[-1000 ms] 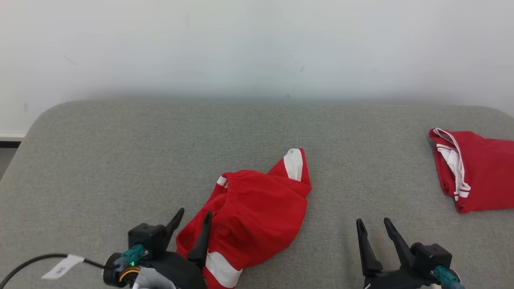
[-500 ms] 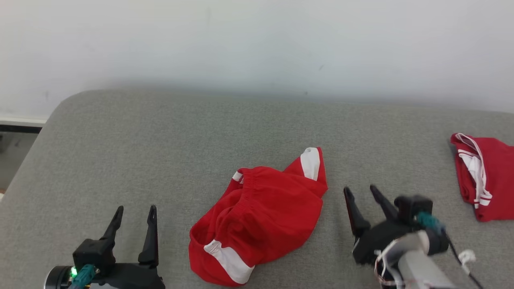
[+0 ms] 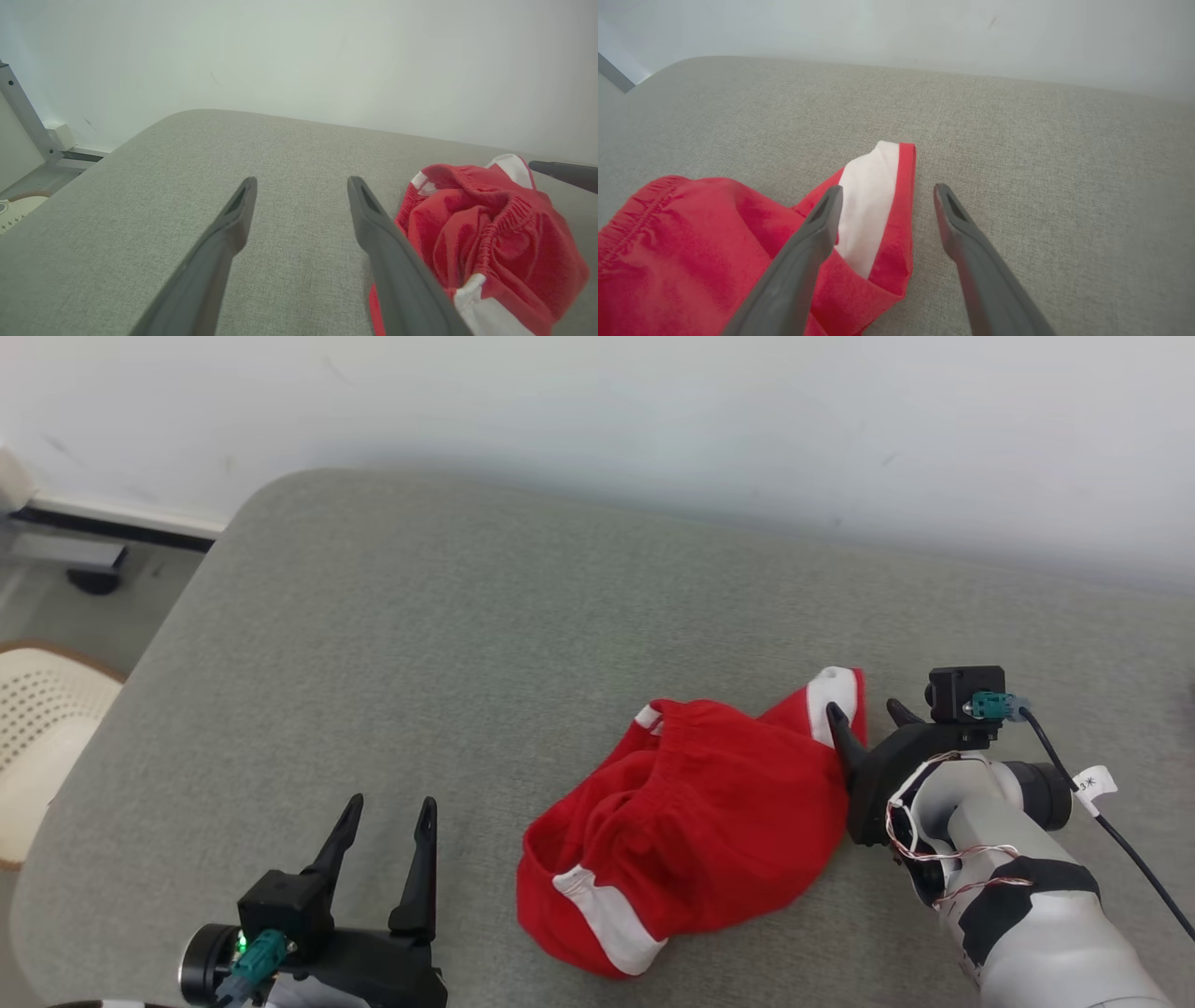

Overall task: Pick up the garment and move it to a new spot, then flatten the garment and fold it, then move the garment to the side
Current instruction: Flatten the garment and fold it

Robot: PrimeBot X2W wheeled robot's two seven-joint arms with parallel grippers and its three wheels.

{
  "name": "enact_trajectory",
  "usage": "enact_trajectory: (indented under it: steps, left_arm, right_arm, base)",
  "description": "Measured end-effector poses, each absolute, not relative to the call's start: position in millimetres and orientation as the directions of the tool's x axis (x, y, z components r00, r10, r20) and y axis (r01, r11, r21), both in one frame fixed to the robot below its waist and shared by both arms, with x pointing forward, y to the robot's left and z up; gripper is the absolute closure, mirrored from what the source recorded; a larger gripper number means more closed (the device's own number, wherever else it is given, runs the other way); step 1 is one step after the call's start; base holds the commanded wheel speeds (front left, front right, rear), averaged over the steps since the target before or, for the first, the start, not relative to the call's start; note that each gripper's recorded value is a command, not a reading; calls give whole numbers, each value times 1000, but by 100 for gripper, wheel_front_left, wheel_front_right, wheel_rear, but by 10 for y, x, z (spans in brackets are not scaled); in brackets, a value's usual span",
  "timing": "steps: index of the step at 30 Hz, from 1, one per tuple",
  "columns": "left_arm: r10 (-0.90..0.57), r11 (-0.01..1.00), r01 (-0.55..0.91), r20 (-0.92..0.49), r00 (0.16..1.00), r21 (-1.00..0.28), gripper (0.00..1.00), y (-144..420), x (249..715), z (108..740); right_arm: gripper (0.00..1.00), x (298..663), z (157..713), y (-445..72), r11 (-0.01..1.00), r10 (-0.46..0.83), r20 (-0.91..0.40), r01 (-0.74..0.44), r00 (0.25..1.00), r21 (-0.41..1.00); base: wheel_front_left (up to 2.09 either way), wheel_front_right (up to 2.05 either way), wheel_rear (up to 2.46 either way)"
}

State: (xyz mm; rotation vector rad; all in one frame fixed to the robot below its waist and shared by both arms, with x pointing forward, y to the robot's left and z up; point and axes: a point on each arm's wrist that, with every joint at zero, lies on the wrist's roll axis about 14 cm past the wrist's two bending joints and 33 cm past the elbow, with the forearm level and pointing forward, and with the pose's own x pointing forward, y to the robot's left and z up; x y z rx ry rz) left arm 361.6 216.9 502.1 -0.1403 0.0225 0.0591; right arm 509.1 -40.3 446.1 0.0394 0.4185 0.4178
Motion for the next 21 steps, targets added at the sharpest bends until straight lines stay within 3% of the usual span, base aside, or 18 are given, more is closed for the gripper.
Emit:
enact_trajectory:
  steps: [6,7,8,13,21]
  left_arm:
    - [105,984,-110,-49,993,-139,0,2318,3565,4946]
    - [111,983,-118,-52,992,-139,0,2338,3558,4935]
    - [116,983,-122,-54,992,-139,0,2354,3559,4931]
    - [129,981,-137,-65,990,-135,0,2413,3572,4885]
    - [84,984,-90,-51,995,-154,0,2243,3623,4904]
  right_arm:
    - [0,5054,4123,-284,909,403,-509,-398,760,125]
    - [58,5051,4101,-251,907,408,-512,-397,756,137]
    - [100,5057,4099,-212,905,416,-505,-399,757,147]
    - [100,5196,4273,-250,910,414,-417,-383,809,159]
    - [100,5515,4976,-827,949,316,-220,-302,923,93]
  base:
    - [0,0,0]
    - [0,0,0]
    - [0,0,0]
    - [0,0,0]
    - [0,0,0]
